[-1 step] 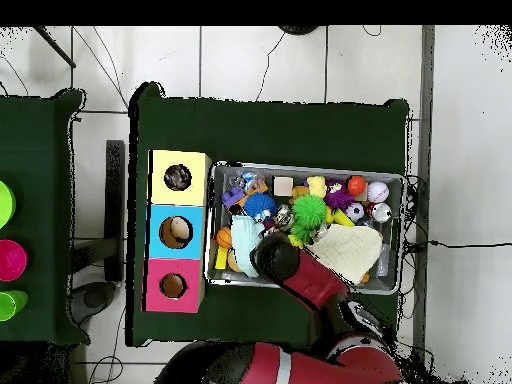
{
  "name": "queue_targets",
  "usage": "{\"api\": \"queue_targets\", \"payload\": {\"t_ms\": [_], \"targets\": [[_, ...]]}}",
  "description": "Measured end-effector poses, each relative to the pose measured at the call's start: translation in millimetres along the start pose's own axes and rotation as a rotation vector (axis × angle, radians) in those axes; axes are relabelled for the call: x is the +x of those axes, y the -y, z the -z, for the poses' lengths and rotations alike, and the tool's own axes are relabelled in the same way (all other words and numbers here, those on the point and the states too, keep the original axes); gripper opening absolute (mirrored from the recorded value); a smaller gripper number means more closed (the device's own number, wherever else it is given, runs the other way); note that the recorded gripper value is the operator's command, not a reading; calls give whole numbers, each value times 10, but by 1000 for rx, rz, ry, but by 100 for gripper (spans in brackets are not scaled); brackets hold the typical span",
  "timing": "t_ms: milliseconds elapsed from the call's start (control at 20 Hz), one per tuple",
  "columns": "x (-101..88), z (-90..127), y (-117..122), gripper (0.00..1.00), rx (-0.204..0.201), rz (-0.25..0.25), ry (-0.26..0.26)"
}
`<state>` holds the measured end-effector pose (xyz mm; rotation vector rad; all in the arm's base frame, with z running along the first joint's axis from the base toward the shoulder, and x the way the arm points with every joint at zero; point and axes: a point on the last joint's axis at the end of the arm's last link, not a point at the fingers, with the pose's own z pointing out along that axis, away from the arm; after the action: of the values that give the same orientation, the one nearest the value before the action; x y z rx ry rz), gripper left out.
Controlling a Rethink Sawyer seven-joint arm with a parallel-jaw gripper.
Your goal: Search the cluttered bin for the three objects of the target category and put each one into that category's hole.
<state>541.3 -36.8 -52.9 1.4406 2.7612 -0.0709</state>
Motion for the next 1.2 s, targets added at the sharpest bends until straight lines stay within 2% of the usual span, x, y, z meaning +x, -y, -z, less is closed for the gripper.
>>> {"api": "queue_targets", "payload": {"t_ms": [500, 850, 1000, 1200], "targets": [[32, 0, -75, 0, 13, 46, 33], [20, 44, -84, 0, 17, 53, 44], [-10, 160, -106, 0, 19, 53, 36], [3, 487, -196, 0, 32, 64, -12]]}}
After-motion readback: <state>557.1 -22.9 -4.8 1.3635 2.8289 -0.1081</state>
